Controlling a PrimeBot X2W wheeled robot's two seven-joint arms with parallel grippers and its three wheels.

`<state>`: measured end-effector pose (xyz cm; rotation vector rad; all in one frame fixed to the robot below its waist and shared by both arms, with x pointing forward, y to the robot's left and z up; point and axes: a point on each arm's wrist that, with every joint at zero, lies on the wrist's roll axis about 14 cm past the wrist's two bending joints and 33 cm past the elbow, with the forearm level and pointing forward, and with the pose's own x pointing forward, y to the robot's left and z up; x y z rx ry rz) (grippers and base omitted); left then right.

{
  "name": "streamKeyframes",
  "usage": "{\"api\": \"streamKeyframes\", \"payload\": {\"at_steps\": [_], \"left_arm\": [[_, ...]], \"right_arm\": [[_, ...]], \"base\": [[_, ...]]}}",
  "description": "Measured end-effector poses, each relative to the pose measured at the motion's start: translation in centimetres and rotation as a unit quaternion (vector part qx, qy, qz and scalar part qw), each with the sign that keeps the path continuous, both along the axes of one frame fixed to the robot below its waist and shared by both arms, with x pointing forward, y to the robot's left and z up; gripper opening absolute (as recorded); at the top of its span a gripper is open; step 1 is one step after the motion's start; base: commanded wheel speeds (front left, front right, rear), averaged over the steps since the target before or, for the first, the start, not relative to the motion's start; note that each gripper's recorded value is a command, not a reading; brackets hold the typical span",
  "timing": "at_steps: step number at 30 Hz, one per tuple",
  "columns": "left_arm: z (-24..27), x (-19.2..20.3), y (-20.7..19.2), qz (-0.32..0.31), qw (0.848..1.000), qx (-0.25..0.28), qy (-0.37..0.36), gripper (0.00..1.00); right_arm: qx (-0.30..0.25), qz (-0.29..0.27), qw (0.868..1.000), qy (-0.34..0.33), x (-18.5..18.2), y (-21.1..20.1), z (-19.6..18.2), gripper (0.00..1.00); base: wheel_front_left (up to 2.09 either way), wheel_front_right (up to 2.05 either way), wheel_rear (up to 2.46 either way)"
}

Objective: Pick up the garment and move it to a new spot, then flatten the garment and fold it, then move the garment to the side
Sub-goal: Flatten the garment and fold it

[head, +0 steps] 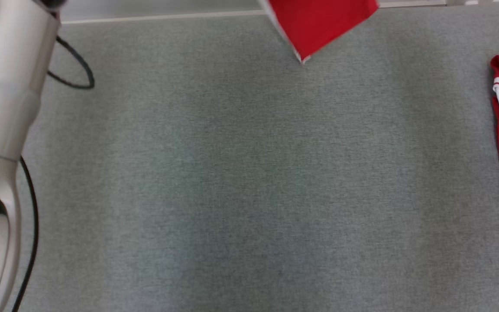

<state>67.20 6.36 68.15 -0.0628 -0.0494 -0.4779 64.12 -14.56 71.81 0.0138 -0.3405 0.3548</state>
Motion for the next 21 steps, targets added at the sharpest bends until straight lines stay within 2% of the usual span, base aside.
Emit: {"api": "streamKeyframes", "payload": {"at_steps": [4,7,10,15,21], "left_arm": [[2.1,0.0,0.2,0.003,1.0,0.004,-0.022,0.0],[1.9,0.0,0.3,0.003,1.0,-0.001,-0.02,0.0],[-0.4,-0.5,0.5,0.0,1.0,0.006,0.008,0.0],[-7.8,-3.6,0.0,-0.028,0.995,0.046,0.089,0.0],[-13.0,-8.9,0.7,-0.057,0.981,0.077,0.171,0.0]], "right_arm": [[0.01,-0.003,1.0,-0.026,0.3,-0.3,2.6,0.0],[0.007,0.003,1.0,-0.026,0.4,-0.1,2.4,0.0],[-0.018,0.009,1.0,0.013,0.2,0.3,-0.8,0.0],[-0.052,0.027,0.993,0.101,-2.0,0.7,-7.5,0.0],[-0.091,0.074,0.968,0.223,-8.2,1.8,-15.1,0.0]], "base": [[0.0,0.0,0.0],[0.0,0.0,0.0],[0.0,0.0,0.0],[0.0,0.0,0.0],[0.0,0.0,0.0]]}}
